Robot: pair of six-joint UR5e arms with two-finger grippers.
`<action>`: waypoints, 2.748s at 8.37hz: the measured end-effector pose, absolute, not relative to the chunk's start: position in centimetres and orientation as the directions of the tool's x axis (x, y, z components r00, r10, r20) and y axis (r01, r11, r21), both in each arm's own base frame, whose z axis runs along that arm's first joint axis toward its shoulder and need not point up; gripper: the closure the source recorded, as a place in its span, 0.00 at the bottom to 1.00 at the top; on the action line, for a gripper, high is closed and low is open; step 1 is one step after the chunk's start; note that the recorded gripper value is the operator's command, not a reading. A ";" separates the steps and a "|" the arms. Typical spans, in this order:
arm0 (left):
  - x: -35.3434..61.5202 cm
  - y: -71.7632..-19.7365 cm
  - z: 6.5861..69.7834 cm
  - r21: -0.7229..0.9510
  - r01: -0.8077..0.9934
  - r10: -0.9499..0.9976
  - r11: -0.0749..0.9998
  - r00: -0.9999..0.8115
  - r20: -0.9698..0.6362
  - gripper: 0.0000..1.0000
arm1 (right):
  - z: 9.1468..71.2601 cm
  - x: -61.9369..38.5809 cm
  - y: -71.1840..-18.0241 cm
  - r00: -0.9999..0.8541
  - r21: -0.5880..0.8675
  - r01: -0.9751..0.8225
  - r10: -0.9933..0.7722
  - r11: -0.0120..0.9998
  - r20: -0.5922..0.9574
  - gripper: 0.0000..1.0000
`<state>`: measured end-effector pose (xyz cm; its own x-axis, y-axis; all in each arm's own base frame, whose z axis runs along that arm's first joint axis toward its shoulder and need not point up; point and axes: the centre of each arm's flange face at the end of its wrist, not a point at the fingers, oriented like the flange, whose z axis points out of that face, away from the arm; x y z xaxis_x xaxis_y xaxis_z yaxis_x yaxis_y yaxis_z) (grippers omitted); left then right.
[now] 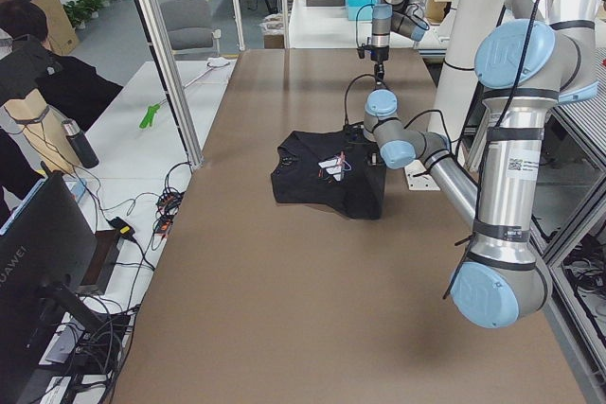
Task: Fold clothes
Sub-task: 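Lift the hem with both grippers and carry it toward the collar, then lay the hem down near the collar and open both grippers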
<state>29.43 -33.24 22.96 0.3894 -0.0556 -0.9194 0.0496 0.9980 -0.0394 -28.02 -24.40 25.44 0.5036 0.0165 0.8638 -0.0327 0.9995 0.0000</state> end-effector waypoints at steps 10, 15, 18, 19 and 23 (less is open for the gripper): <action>32.8 -54.0 24.3 -0.026 0.368 -0.217 0.930 0.488 -0.846 1.00 | 28.4 -31.6 -43.9 0.560 0.016 -0.303 0.164 0.953 0.812 1.00; 39.1 -62.0 31.1 0.019 0.372 -0.220 0.928 0.588 -0.778 0.75 | 33.1 -37.3 -50.2 0.654 0.036 -0.300 0.179 0.953 0.735 0.29; 41.2 -62.5 33.6 0.088 0.366 -0.159 0.926 0.591 -0.791 0.06 | 34.5 -39.0 -51.8 0.652 0.077 -0.286 0.136 0.955 0.746 0.06; 40.3 -62.3 33.6 0.121 0.347 -0.113 0.930 0.583 -0.804 0.06 | 33.6 -38.8 -51.7 0.642 0.093 -0.279 0.114 0.956 0.758 0.06; 33.1 -56.4 34.9 0.131 0.247 -0.011 0.960 0.502 -0.865 0.06 | 31.6 -36.9 -49.8 0.607 0.109 -0.259 0.074 0.960 0.792 0.06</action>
<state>33.11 -56.41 34.87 0.5022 -0.0110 -0.8647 0.2467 0.9602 0.1310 -36.86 -49.81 31.64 0.6066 0.0741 0.7915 -0.2588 0.9598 0.1085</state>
